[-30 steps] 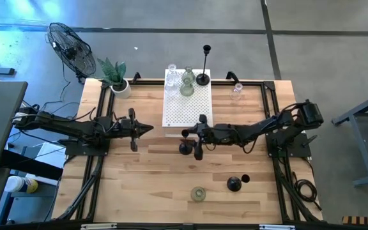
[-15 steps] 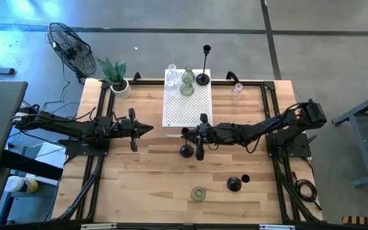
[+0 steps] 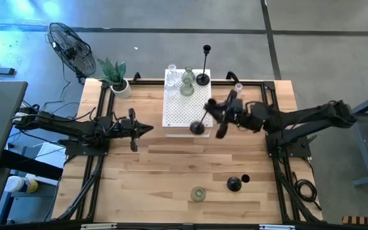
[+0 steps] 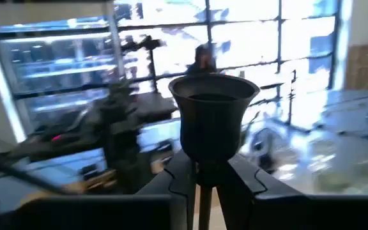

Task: Pick & Place candle stick holders
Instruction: Put the left black candle holder on the shelf aligned with the black candle holder

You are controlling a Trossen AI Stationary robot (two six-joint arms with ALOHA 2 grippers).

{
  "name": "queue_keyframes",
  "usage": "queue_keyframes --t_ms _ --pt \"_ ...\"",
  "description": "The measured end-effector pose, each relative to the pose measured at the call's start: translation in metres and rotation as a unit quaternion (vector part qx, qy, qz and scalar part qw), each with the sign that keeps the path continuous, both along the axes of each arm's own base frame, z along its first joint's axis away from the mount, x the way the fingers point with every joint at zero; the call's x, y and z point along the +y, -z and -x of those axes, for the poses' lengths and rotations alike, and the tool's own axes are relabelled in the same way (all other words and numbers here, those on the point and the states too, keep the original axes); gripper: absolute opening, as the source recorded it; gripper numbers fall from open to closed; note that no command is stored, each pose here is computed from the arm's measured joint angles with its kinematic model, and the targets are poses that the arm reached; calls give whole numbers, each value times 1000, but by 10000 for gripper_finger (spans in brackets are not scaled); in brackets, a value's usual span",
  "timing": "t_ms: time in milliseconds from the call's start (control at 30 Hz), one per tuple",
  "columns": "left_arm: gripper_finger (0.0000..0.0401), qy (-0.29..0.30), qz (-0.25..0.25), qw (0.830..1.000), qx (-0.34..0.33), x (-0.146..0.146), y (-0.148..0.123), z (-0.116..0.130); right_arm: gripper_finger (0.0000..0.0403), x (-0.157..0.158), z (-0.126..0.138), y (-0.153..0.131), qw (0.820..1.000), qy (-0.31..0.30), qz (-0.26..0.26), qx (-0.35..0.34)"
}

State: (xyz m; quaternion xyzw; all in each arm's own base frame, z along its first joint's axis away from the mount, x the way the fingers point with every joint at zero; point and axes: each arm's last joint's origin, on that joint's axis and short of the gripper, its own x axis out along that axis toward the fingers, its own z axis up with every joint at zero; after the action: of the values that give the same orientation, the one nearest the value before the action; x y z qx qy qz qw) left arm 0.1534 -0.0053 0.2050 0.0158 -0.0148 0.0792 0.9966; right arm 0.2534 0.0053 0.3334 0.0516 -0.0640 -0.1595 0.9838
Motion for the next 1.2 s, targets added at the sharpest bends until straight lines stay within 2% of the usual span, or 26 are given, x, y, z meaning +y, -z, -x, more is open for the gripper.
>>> queue_keyframes --t_ms 233,367,600,800,1200 --pt "1 0 0 1000 0 0 0 0 27 -50 1 -30 997 68 23 30" --pt "1 1 0 1000 1 0 0 0 36 -84 -6 -41 994 90 24 59" --pt "1 1 0 1000 8 0 2 0 31 -129 -27 -29 987 102 8 122" --pt "1 1 -1 1000 11 0 2 0 39 -146 -30 -24 987 110 6 119" --pt "1 0 -1 1000 11 0 2 0 40 -158 -25 -24 985 130 2 114"
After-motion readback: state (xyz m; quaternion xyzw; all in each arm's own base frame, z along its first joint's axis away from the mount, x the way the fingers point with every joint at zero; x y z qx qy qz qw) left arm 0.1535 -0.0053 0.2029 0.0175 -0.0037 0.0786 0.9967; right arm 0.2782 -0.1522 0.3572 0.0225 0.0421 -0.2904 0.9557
